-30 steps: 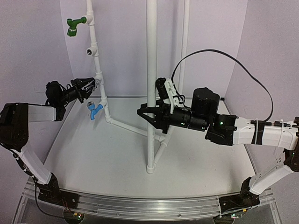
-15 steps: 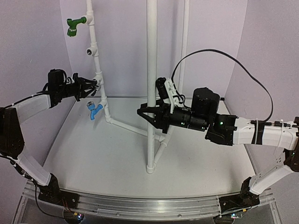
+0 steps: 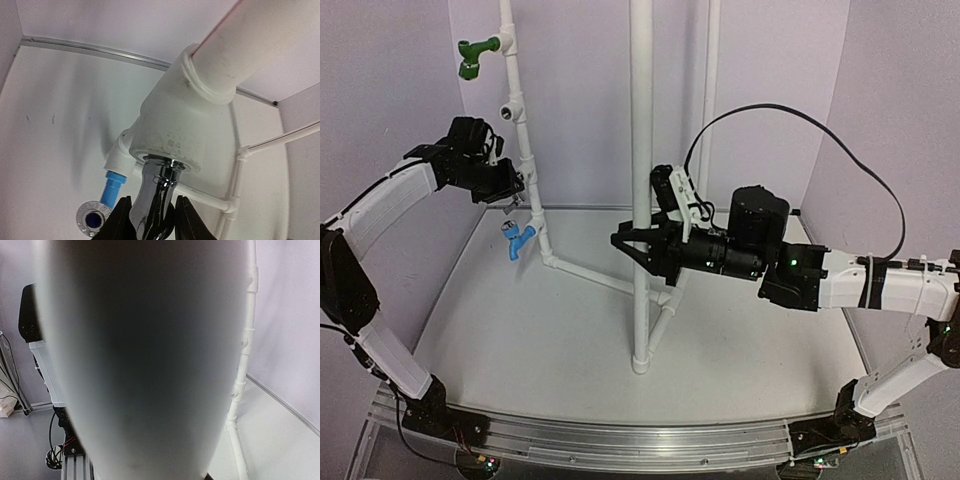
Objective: Install the water faucets
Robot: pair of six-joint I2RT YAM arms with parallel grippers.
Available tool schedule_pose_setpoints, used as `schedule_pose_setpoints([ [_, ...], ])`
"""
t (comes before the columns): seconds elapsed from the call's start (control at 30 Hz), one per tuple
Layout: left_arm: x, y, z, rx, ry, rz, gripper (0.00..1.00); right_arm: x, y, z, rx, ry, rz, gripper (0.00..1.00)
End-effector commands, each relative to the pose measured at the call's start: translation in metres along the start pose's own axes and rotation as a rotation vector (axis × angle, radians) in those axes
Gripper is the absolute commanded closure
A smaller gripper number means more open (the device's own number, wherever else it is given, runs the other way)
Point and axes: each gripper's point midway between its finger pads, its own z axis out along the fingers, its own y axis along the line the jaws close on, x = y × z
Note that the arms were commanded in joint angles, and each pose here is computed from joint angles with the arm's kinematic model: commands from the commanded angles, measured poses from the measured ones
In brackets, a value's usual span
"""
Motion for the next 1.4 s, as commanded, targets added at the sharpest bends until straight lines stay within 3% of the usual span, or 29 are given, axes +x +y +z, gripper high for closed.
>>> schedule_pose_setpoints([
  [0.0, -0.021, -0.015, -0.018, -0.236, -0.056, 0.406, 0.85, -0.013, 0.016, 0.005, -0.062, -0.011, 0.169, 1.00],
  [0.2, -0.020, -0.002, -0.009, -0.555, -0.041, 0.650, 0.88, -0.011, 0.014, 0.008, -0.043, -0.006, 0.175, 1.00],
  [0.5, -0.007, -0.004, 0.001, -0.862, -0.088, 0.870, 0.85, -0.006, 0.010, 0.012, -0.023, 0.017, 0.173, 1.00],
  [0.63, -0.012, -0.004, -0.005, -0.891, -0.133, 0.852, 0.76, -0.005, 0.009, 0.011, -0.016, 0.019, 0.169, 1.00],
  [0.7, -0.016, -0.005, -0.012, -0.894, -0.152, 0.846, 0.60, -0.008, 0.009, 0.011, -0.018, 0.013, 0.165, 1.00],
  [0.77, -0.017, -0.010, -0.018, -0.850, -0.172, 0.825, 0.34, -0.011, 0.012, 0.012, -0.030, 0.009, 0.159, 1.00],
  [0.8, -0.019, -0.014, -0.021, -0.810, -0.187, 0.804, 0.27, -0.011, 0.012, 0.012, -0.034, 0.009, 0.157, 1.00],
  [0.97, -0.025, -0.039, -0.056, -0.573, -0.261, 0.680, 0.11, -0.007, 0.013, 0.017, -0.047, 0.027, 0.151, 1.00],
  [1.2, -0.013, -0.055, -0.119, -0.248, -0.362, 0.458, 0.01, -0.007, 0.014, 0.015, -0.048, 0.019, 0.170, 1.00],
  [1.37, -0.019, -0.032, -0.143, 0.011, -0.372, 0.202, 0.00, -0.008, 0.016, 0.015, -0.062, 0.020, 0.167, 1.00],
])
